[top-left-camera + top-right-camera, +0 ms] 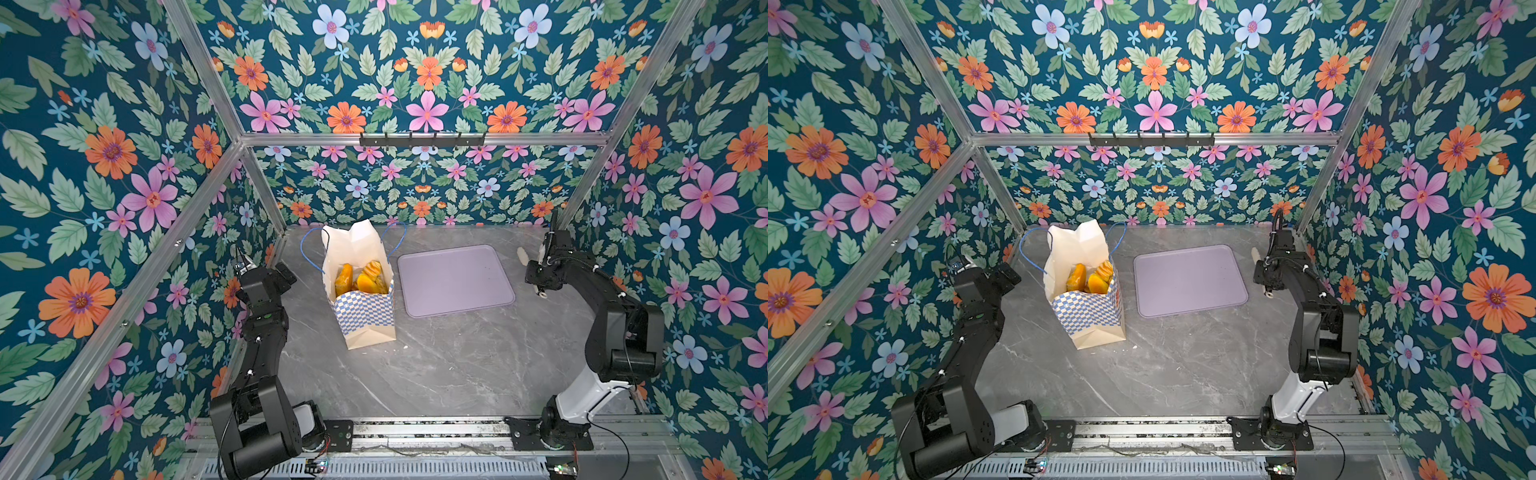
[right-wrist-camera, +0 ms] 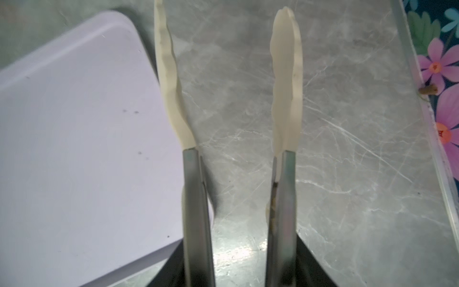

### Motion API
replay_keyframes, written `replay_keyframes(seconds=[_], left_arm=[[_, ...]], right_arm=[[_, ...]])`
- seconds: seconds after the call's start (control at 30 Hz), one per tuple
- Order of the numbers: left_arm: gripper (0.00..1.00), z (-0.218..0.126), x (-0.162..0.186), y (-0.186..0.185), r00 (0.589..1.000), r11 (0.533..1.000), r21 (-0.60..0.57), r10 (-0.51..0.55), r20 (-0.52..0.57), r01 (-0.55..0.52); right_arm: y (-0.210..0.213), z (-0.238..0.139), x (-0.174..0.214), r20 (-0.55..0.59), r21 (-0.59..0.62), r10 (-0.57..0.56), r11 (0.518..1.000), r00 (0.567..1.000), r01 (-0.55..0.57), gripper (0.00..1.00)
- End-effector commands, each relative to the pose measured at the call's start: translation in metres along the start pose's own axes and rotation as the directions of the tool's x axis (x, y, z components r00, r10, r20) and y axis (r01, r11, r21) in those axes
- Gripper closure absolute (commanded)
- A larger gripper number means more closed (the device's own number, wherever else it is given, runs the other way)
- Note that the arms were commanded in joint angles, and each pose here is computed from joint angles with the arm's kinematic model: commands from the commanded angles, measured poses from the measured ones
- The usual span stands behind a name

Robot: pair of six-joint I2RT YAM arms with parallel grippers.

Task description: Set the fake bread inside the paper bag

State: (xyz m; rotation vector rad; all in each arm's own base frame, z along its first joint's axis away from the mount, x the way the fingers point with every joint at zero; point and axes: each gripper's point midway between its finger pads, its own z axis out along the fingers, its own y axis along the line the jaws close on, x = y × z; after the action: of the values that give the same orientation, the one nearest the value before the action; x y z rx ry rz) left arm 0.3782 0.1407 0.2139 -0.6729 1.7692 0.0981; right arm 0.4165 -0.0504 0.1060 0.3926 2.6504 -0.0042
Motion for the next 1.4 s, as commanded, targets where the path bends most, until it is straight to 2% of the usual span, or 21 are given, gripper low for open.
replay_keyframes(seconds=[0.0,0.17,0.37,0.7,0.93,0.97,1.1,1.27,1.37], left_arm=[[0.0,-0.001,-0.016,-0.002,0.996,1.0,0.007,0.008,0.084,-0.009],[0.0,-0.005,-0.009,-0.003,0.991,0.997,0.051,-0.059,0.118,0.054],[0.0,-0.001,0.012,0.005,0.991,0.995,0.027,-0.101,0.083,0.099],[0.0,0.001,0.032,0.015,0.997,0.998,-0.022,-0.056,0.061,0.058],[0.0,0.003,0.041,0.02,0.999,0.998,-0.053,-0.016,0.052,0.019],[0.0,0.003,0.042,0.02,0.999,0.998,-0.059,-0.006,0.05,0.009],[0.0,0.004,0.05,0.023,0.999,0.996,-0.088,0.037,0.038,-0.033],[0.01,0.004,0.063,0.025,0.998,0.996,-0.084,0.045,0.04,-0.041],[0.0,0.005,0.072,0.024,0.997,0.996,-0.073,0.054,0.046,-0.051]], right_arm=[[-0.005,0.008,-0.002,0.009,0.027,-0.058,0.998,0.998,0.058,0.5],[-0.01,0.027,0.014,-0.04,0.035,-0.074,0.997,0.996,0.076,0.5],[-0.019,0.046,0.032,-0.109,0.063,-0.049,0.996,0.993,0.056,0.47],[-0.026,0.052,0.044,-0.121,0.061,0.032,0.998,0.992,-0.024,0.23],[-0.024,0.033,0.036,-0.031,0.043,0.042,0.998,0.999,-0.041,0.1],[-0.024,0.031,0.036,-0.022,0.04,0.043,0.998,0.999,-0.042,0.02],[-0.028,0.022,0.037,0.021,0.052,0.052,0.997,0.998,-0.053,0.01],[-0.034,-0.017,0.02,0.212,0.056,0.096,0.992,0.973,-0.11,0.01],[-0.047,-0.05,0.009,0.39,0.068,0.163,0.976,0.906,-0.205,0.01]])
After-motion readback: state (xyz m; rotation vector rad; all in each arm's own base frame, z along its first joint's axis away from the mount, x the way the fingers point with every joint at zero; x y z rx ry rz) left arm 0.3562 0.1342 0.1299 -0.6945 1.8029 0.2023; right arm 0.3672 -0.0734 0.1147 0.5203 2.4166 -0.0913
